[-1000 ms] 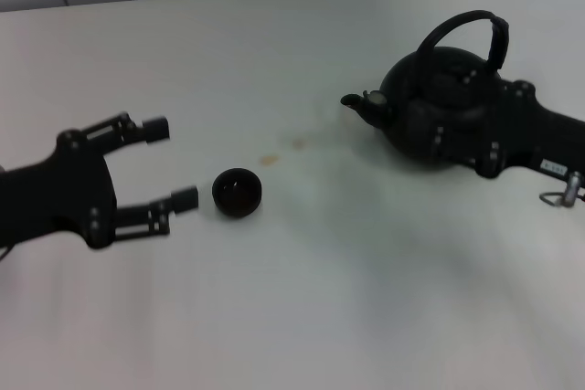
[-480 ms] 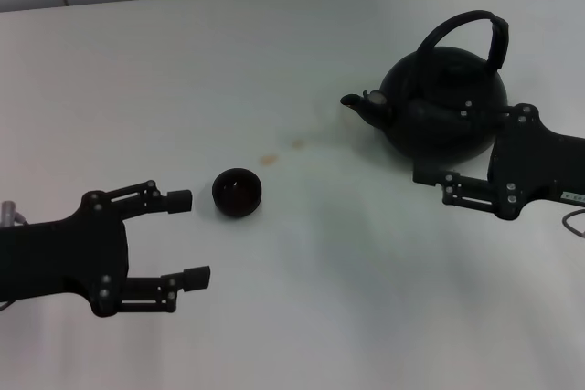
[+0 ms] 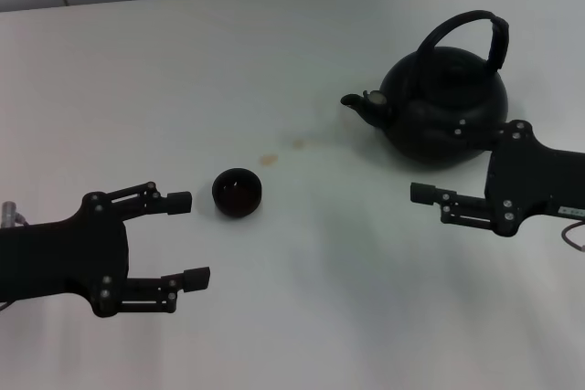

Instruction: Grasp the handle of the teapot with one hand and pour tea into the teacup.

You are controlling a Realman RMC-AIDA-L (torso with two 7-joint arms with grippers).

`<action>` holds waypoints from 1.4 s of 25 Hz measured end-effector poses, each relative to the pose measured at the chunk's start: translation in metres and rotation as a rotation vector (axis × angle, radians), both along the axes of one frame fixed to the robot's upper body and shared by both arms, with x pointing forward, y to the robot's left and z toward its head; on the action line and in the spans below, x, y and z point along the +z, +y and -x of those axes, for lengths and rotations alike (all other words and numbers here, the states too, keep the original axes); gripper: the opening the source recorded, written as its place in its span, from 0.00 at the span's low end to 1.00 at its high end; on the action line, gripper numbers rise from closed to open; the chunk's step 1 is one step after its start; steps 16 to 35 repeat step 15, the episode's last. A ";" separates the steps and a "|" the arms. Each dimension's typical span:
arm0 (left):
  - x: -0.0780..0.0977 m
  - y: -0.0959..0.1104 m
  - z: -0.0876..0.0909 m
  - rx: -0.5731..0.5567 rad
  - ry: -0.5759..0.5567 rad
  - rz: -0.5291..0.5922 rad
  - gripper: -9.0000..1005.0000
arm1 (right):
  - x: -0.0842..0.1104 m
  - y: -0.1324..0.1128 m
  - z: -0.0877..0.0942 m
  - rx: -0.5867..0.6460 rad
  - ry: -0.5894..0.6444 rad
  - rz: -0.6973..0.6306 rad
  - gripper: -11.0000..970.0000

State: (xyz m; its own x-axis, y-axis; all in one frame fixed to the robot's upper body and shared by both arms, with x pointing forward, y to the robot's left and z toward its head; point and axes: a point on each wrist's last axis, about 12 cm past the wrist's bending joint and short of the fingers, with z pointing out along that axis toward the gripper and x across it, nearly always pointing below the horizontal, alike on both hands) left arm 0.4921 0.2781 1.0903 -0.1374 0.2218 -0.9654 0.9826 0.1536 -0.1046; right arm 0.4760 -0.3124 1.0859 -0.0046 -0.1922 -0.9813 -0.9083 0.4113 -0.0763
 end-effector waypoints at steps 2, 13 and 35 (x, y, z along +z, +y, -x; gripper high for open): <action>0.000 0.000 0.000 0.002 -0.001 0.000 0.87 | 0.000 0.001 0.000 0.002 0.000 -0.002 0.65; 0.000 0.000 -0.001 0.003 -0.004 0.000 0.87 | 0.000 0.005 -0.002 0.016 -0.001 -0.005 0.65; 0.000 0.000 -0.001 0.003 -0.004 0.000 0.87 | -0.001 0.006 -0.002 0.017 0.001 -0.006 0.65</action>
